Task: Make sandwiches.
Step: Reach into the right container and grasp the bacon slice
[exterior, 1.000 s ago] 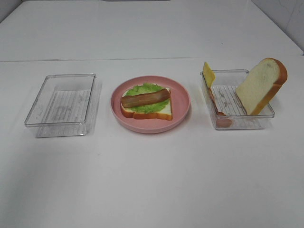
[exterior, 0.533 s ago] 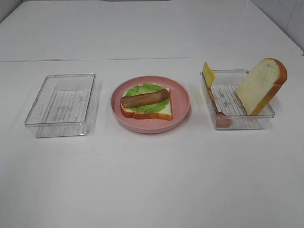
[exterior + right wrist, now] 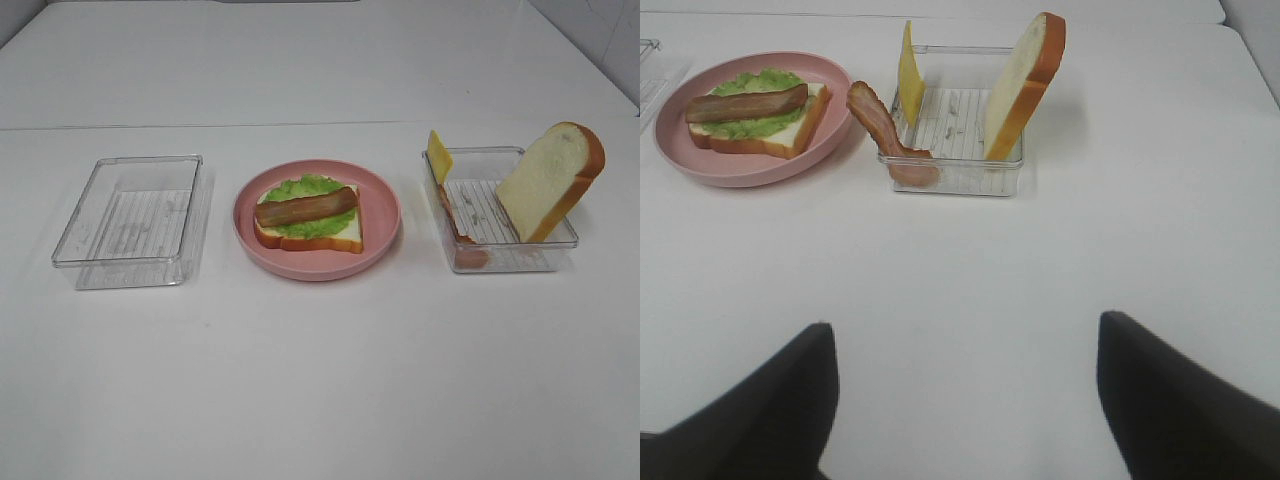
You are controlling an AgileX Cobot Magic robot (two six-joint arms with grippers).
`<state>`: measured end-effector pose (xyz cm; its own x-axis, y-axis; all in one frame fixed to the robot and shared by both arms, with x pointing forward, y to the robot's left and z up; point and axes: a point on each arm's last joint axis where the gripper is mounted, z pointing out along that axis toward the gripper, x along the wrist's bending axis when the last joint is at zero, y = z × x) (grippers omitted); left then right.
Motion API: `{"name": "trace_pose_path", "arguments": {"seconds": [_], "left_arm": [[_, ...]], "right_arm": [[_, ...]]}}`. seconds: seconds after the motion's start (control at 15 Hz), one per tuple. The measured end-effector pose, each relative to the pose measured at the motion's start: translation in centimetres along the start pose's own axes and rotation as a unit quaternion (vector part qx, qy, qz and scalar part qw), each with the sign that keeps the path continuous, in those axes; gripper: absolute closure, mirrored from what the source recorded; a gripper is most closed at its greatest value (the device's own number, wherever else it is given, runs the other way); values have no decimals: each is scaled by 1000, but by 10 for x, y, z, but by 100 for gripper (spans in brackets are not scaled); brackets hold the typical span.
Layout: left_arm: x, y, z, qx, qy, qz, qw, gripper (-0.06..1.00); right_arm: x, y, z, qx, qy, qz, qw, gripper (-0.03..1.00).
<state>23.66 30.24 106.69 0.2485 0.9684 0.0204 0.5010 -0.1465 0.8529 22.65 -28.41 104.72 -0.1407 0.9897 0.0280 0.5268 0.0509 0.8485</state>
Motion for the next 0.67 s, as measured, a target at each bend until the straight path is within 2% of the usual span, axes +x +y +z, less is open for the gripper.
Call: {"name": "trace_pose_path", "arguments": {"seconds": [0.2,0.4,0.53,0.67], "left_arm": [[-5,-10,8,-20,-28,3,999,3],[-6,-10,10,-25,-31,5,999,3],[-6,-10,10,-25,-31,5,999,3],[-6,-12,7,-36,-30,5,999,3]], "right_arm": [[0,0,0,0,0,0,1000,28],[0,1,1,-2,0,6,1000,28],[-2,13,5,-9,-3,21,1000,28],[-8,39,27,-3,-8,38,999,28]]}}
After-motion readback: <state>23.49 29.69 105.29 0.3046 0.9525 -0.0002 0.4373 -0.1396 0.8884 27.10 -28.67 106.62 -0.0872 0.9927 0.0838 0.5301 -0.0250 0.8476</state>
